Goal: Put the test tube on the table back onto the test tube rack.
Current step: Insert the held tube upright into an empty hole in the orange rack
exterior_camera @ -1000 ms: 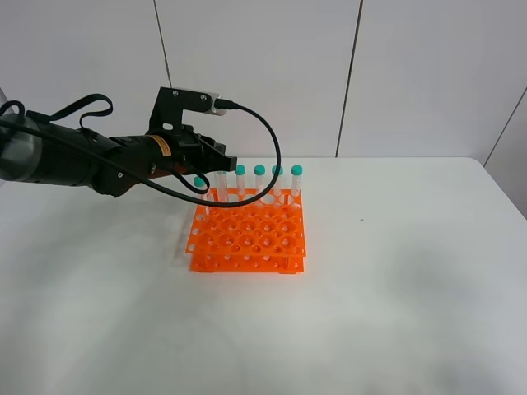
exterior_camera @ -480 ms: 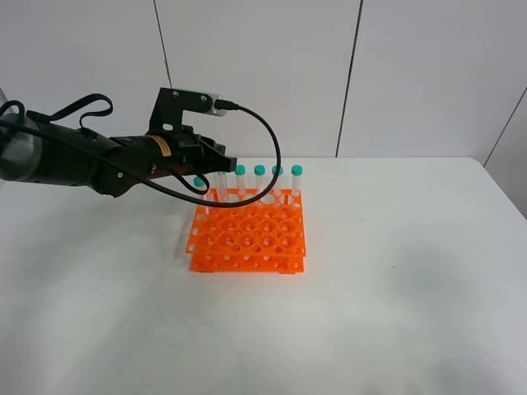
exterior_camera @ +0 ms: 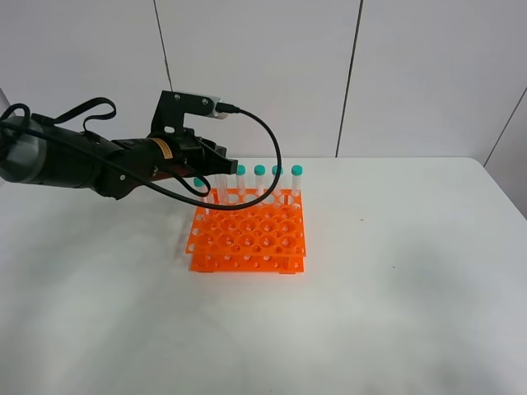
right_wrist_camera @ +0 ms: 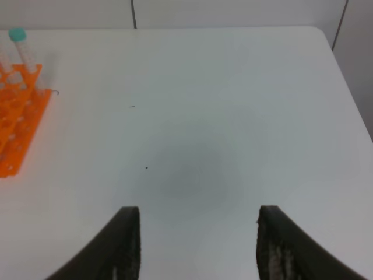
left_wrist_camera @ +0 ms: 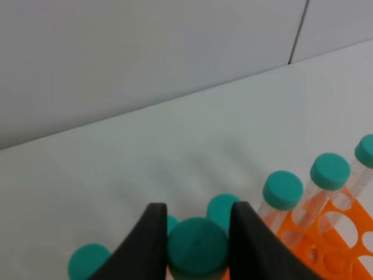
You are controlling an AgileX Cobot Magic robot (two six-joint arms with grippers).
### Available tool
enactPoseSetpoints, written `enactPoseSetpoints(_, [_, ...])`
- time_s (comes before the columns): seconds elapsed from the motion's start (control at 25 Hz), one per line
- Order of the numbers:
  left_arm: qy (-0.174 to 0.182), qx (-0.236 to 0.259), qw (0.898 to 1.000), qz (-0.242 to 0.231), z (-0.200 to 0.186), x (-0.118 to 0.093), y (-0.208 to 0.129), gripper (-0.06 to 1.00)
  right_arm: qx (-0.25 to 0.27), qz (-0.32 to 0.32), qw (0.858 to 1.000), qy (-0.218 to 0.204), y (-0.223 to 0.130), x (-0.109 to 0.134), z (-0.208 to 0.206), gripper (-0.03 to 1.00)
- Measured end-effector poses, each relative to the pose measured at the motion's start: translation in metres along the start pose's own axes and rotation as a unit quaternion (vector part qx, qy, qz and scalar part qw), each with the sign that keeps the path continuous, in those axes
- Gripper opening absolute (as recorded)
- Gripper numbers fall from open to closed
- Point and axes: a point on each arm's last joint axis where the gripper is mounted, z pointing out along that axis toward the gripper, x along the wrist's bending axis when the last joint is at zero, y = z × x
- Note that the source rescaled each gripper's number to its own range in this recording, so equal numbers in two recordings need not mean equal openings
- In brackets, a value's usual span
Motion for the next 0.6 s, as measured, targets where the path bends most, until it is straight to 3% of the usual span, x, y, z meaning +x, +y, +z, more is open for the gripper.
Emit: enactPoseSetpoints(0.6, [-0.001,0.009,1.000,0.000,0.001,0.001,-0.018,0.00,0.000,0.000,1.000,0.000,0.000,0.000,0.000,0.59])
